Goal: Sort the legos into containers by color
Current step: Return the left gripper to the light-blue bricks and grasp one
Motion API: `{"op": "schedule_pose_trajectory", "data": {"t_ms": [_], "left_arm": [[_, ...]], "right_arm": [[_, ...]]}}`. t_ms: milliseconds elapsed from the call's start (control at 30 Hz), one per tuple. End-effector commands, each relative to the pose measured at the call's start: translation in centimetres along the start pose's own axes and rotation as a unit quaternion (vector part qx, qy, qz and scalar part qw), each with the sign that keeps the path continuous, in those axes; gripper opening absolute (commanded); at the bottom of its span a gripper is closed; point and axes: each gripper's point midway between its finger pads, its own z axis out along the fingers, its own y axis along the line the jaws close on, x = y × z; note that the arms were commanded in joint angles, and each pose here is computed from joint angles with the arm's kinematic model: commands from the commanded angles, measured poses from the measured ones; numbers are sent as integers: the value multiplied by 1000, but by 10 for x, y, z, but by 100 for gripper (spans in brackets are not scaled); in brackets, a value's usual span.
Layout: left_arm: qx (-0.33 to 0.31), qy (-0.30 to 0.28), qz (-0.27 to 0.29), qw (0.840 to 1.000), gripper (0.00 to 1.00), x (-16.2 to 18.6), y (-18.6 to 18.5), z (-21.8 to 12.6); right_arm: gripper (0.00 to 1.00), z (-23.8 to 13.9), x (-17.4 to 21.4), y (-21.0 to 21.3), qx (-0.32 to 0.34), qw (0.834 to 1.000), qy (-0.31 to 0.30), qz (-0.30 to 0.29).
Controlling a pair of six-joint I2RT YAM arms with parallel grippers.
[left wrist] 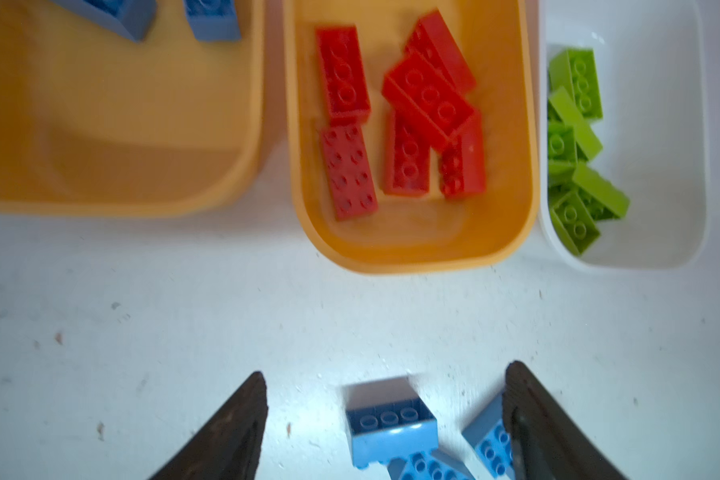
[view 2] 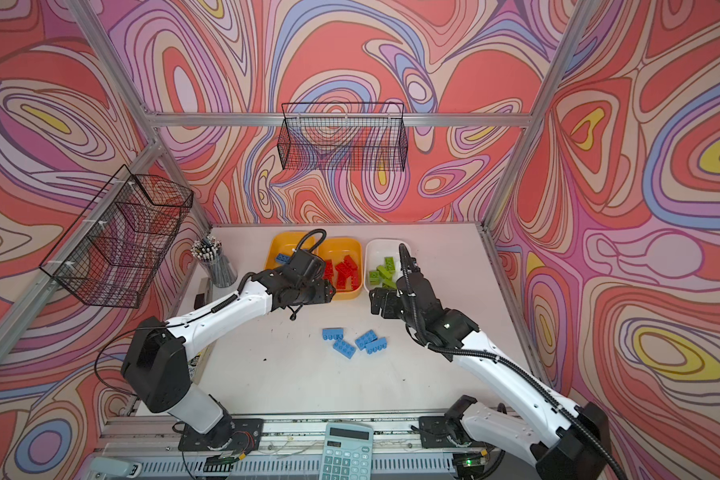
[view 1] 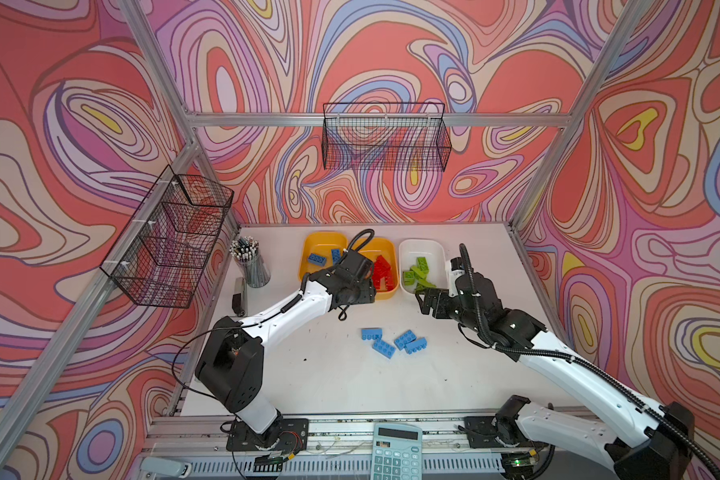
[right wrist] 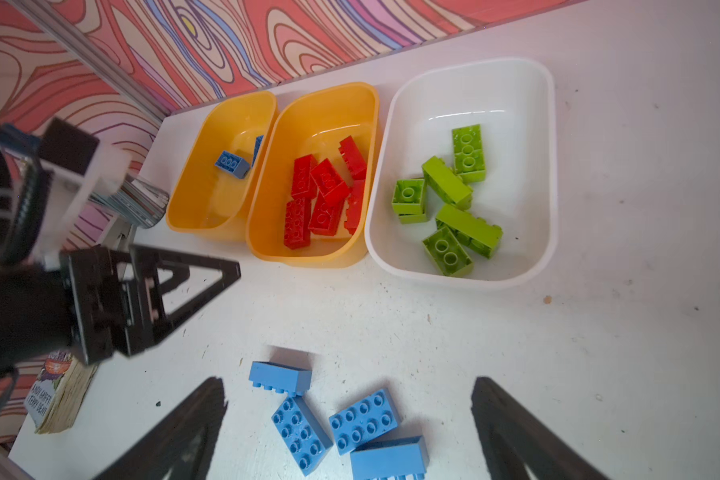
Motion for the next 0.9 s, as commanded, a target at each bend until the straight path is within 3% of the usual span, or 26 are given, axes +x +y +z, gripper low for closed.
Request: {"op": "schedule_pose_trajectory", "data": {"t_ms": [0, 233, 533, 867], "left_arm": [[-33, -5, -33, 999, 77, 30, 0, 5], [-69, 24, -18, 997, 78, 77, -9, 24], [-99, 38, -4, 994, 77, 88, -7, 46], [-118, 52, 10, 992, 67, 97, -3, 66]], "right_arm": [[98, -13, 10, -21, 31, 999, -7, 18], [98, -33, 19, -25, 13, 999, -9, 28], [98, -49, 21, -28, 3, 999, -18, 30], [98, -47, 26, -32, 9, 999, -14, 28]]}}
